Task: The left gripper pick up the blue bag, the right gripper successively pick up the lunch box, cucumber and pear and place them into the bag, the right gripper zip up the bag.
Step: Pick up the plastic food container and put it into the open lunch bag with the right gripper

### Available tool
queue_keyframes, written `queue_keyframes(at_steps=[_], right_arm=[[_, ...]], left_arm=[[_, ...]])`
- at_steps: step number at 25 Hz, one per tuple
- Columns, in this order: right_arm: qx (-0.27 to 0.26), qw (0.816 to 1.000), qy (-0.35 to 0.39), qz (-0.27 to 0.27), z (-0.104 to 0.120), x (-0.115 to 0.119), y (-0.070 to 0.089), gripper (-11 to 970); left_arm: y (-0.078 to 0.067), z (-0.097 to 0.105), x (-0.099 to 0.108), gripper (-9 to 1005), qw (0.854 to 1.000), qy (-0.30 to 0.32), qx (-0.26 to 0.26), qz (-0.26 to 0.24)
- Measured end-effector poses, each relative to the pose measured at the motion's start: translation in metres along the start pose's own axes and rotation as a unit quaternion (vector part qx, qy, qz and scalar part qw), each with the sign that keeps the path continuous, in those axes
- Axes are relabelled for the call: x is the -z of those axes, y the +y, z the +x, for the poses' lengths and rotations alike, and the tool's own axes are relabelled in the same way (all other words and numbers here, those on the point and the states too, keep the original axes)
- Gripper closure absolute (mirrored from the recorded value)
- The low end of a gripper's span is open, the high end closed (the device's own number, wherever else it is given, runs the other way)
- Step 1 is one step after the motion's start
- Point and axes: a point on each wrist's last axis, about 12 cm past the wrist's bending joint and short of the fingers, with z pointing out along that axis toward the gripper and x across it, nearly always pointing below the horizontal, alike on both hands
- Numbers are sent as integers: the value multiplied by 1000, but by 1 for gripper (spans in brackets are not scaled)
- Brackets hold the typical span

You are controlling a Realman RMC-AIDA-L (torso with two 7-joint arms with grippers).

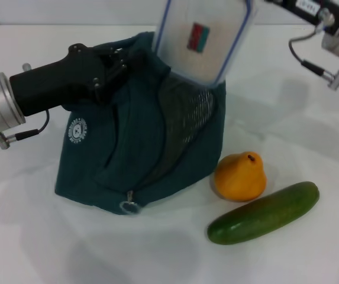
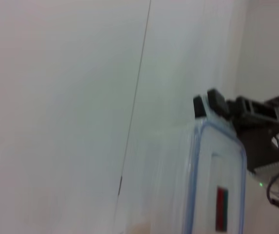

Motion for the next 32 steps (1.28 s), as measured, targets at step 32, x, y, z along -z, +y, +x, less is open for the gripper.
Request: queue_keyframes(at_steps=[32], right_arm=[[3, 998, 5, 58, 29, 5, -5, 802]], left_arm=[[1, 9, -18, 952, 998, -32, 48, 1]])
